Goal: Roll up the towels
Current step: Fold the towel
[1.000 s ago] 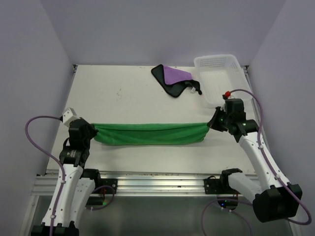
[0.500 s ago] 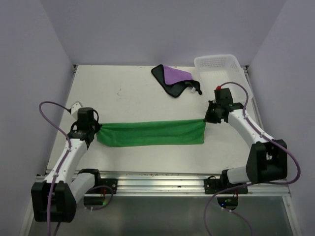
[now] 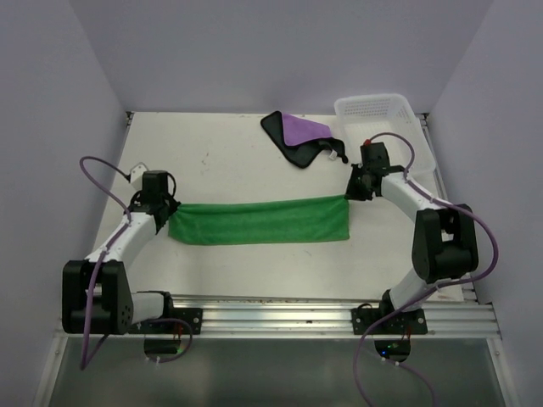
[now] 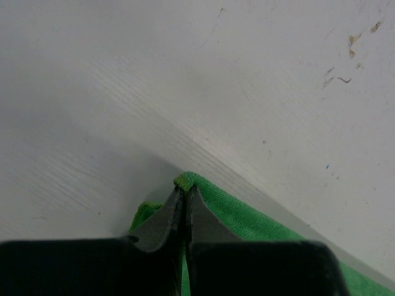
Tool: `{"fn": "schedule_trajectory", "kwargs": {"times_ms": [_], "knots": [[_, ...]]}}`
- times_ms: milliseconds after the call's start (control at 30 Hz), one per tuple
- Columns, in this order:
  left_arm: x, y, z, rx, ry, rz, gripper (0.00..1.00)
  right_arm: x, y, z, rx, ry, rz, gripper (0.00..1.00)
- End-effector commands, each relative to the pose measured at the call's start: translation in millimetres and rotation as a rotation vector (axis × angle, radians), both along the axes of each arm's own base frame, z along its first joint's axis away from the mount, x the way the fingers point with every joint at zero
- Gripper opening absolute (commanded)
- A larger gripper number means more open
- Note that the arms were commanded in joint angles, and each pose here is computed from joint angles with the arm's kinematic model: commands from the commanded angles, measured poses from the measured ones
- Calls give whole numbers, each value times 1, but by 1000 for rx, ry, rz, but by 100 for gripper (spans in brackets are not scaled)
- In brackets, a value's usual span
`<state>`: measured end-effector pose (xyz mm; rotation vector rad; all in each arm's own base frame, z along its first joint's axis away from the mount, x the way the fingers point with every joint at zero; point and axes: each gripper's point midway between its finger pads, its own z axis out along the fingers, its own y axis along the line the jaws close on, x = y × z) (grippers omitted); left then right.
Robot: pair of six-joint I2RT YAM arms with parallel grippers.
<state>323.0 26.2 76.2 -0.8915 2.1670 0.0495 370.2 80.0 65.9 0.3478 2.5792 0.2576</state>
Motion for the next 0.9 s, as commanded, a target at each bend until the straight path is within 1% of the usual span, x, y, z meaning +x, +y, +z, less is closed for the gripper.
{"fn": "schedule_trajectory", "kwargs": {"times_ms": [0,33,67,100,133,167,200,267,400,500,600,633,700,733,767,867], "knots": [[29,11,25,39,-99,31,5,29,-2,18,-26,-106,3,0],[31,11,23,39,-94,31,11,32,-2,19,-25,-112,3,2],[33,11,23,38,-95,30,17,32,-2,18,-28,-111,6,8],[34,10,23,36,-97,28,22,33,-2,19,-29,-113,8,21],[36,9,22,37,-95,21,27,33,-2,19,-29,-115,8,29],[37,9,20,36,-89,22,33,34,-2,21,-28,-119,8,35],[38,9,20,36,-88,17,35,34,-1,22,-27,-122,7,44],[41,9,23,37,-90,14,37,37,-1,29,-25,-144,8,46],[44,9,33,41,-105,11,38,38,-1,47,-27,-175,16,45],[49,5,50,39,-135,-23,39,25,-8,51,-45,-159,-3,42],[50,3,73,50,-164,-56,39,3,-7,39,-20,-122,-14,42],[48,3,80,56,-169,-65,40,-9,-9,25,-21,-84,-22,42],[50,1,100,68,-197,-94,42,-18,-9,16,-19,-71,-25,45],[48,0,104,69,-192,-107,42,-29,-8,3,-10,-37,-15,47],[49,-2,108,70,-199,-122,43,-32,-7,-3,-7,-24,-14,51],[46,-6,119,69,-201,-160,43,-39,0,-21,32,11,3,54]]}}
